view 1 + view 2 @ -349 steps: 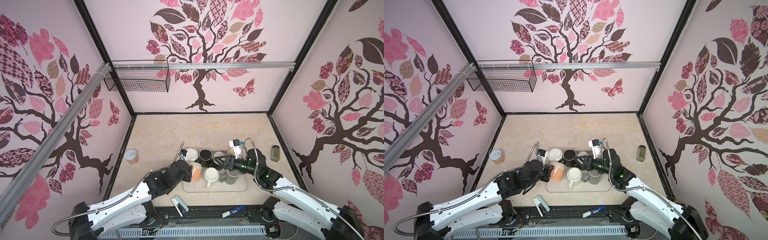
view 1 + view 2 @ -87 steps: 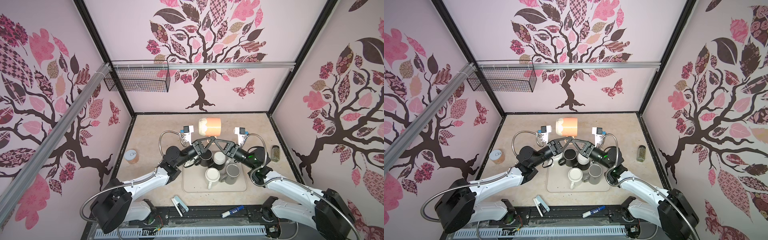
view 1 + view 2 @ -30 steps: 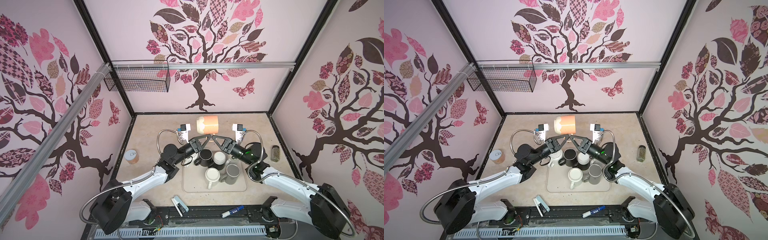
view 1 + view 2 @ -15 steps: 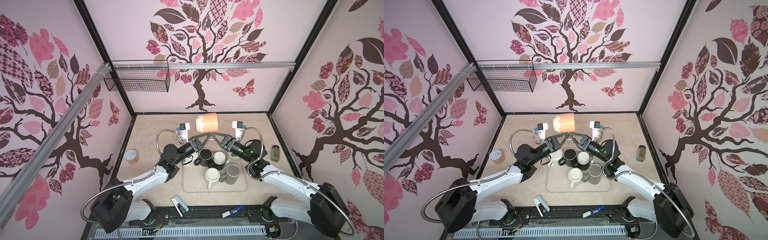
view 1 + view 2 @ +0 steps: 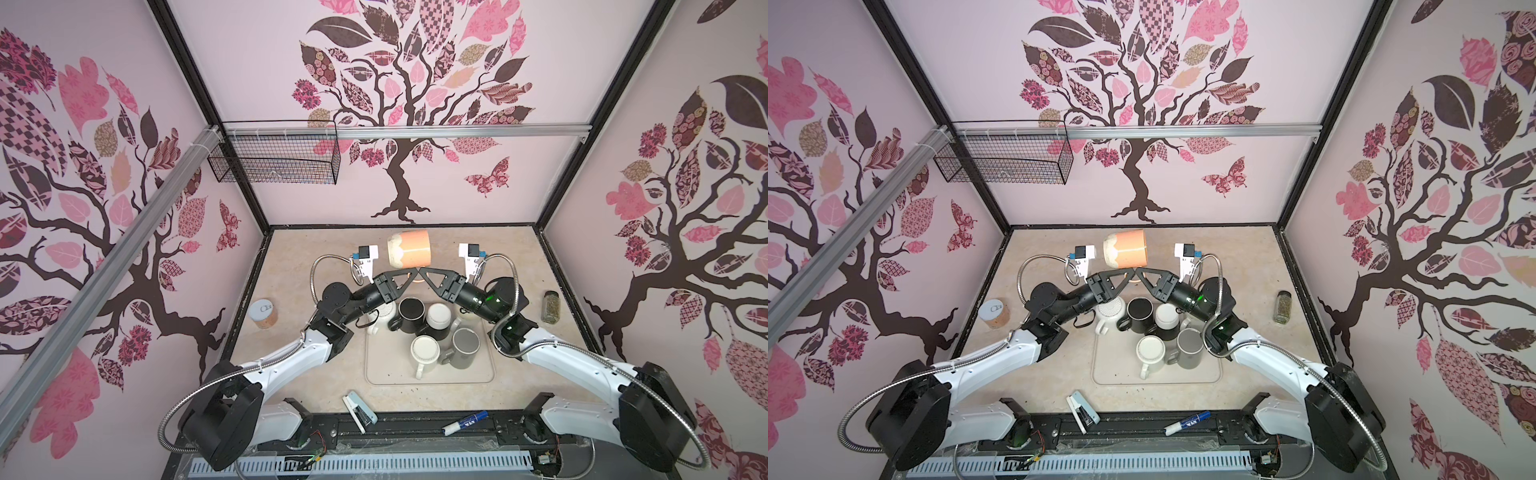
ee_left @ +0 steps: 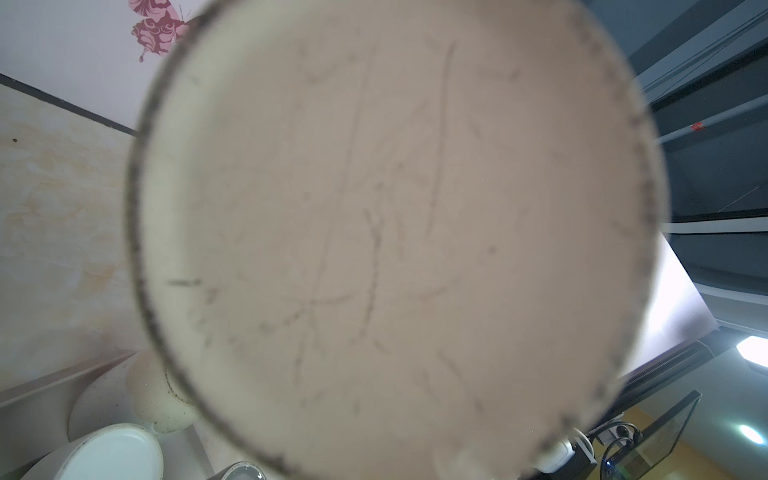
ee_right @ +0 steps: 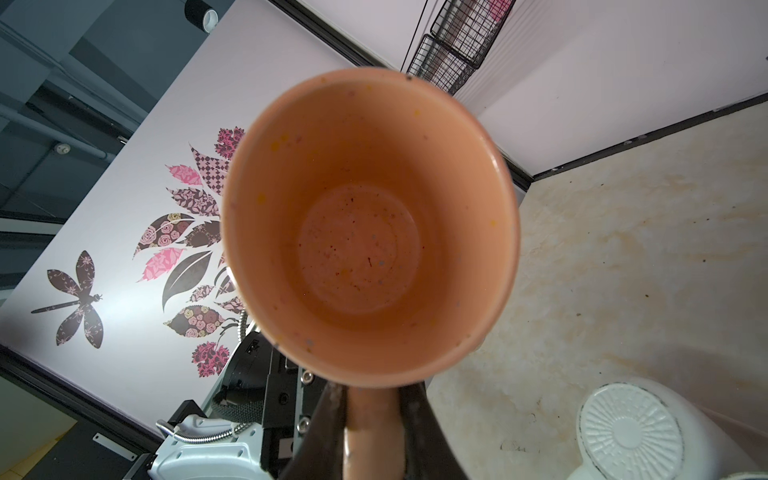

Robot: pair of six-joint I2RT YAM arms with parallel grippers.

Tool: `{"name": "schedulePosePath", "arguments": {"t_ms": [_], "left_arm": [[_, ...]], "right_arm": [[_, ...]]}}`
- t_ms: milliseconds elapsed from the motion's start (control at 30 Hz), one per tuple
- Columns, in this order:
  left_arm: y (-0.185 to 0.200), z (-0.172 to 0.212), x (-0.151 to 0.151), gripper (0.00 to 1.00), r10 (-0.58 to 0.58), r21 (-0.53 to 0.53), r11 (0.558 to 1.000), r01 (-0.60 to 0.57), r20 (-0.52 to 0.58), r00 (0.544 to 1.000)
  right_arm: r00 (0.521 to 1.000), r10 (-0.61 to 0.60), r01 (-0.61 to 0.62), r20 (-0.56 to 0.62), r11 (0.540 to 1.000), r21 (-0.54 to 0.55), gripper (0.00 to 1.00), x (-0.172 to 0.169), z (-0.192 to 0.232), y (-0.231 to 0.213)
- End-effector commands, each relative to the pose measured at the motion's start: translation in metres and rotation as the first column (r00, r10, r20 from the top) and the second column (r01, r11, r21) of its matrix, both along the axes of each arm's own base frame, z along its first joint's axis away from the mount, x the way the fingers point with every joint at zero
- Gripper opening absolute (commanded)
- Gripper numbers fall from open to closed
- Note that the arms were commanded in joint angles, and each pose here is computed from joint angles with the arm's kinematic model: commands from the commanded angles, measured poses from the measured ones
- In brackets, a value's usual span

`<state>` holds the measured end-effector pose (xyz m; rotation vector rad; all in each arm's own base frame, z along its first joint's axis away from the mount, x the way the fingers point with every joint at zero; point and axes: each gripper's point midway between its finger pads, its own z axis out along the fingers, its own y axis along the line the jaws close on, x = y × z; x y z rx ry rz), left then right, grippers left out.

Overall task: Turn the mug right side up
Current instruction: 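Hold the peach mug with both grippers above the tray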

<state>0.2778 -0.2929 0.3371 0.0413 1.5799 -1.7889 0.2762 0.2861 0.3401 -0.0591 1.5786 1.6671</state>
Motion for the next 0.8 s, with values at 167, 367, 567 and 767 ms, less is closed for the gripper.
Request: {"name": "schedulePosePath", "arguments": {"t_ms": [167, 367, 567, 767], "left_arm": [[0.013, 0.026, -0.008, 0.37, 0.029, -0.041, 0.999, -0.025, 0.093, 0.995], [0.014, 0.026, -0.008, 0.29, 0.029, -0.036, 0.999, -0.026, 0.098, 0.995], [0.016, 0.023, -0.006, 0.00, 0.037, -0.026, 0.999, -0.034, 0.097, 0.995], [0.009, 0.028, -0.008, 0.00, 0.005, -0.023, 1.000, -0.002, 0.123, 0.992]], "right_arm": [[0.994, -0.004, 0.002, 0.111, 1.000, 0.023, 0.00, -0.004, 0.030, 0.000], [0.994, -0.023, 0.020, 0.106, 0.999, 0.032, 0.00, -0.002, 0.028, -0.006], [0.994, -0.025, 0.022, 0.102, 0.999, 0.032, 0.00, -0.001, 0.027, -0.009], [0.995, 0.021, -0.025, 0.093, 0.999, 0.046, 0.02, -0.004, 0.026, -0.003]]}}
